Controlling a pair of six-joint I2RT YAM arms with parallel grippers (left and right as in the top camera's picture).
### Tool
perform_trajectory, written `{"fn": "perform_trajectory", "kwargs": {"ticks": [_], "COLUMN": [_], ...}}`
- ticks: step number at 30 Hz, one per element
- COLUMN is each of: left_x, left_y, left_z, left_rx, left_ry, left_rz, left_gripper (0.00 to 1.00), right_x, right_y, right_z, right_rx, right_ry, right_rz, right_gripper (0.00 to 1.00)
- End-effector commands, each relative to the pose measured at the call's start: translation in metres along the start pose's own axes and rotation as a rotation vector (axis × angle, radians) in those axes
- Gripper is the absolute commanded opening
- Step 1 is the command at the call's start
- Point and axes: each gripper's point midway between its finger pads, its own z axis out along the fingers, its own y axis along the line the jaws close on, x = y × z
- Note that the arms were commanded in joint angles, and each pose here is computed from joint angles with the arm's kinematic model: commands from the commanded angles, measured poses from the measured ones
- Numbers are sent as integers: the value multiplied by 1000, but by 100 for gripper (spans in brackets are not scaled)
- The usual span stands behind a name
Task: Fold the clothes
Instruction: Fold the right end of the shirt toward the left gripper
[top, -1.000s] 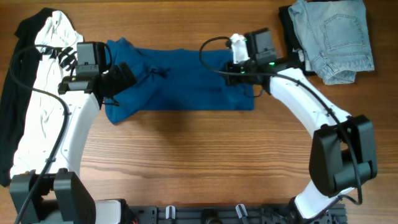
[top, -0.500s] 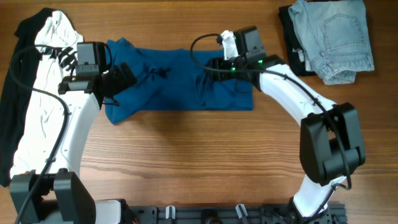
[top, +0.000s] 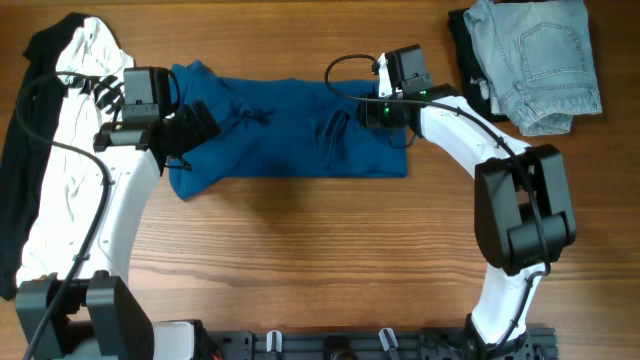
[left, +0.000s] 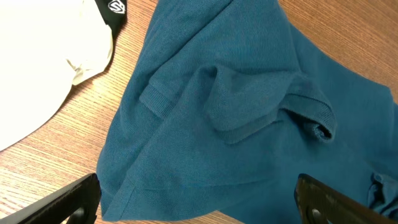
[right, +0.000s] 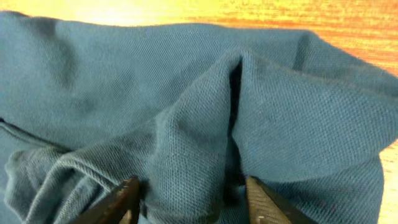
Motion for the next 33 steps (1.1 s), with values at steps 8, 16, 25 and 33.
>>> {"fn": "perform_trajectory", "kwargs": {"ticks": [8,16,25,33], "left_x": [-5,-7,-4,-27], "left_y": [2,1,4,32], "left_z": [-6,-6,-5,-5], "left_rx": [-6,-2,-10,-25], "left_ry": [-23,-31,-19,-59], "left_rz": [14,13,63,188], "left_gripper": [100,100,100,100], "right_x": [-18,-52,-65,-42], "right_y": [26,92,81,51], "right_z": [7,1,-27,-75], "right_rx": [-91,-242,-192,-97], "right_ry": [-69,-243,-278,-164], "right_rz": [-28,-38,-31,-123], "right_gripper": [4,4,100,100]}}
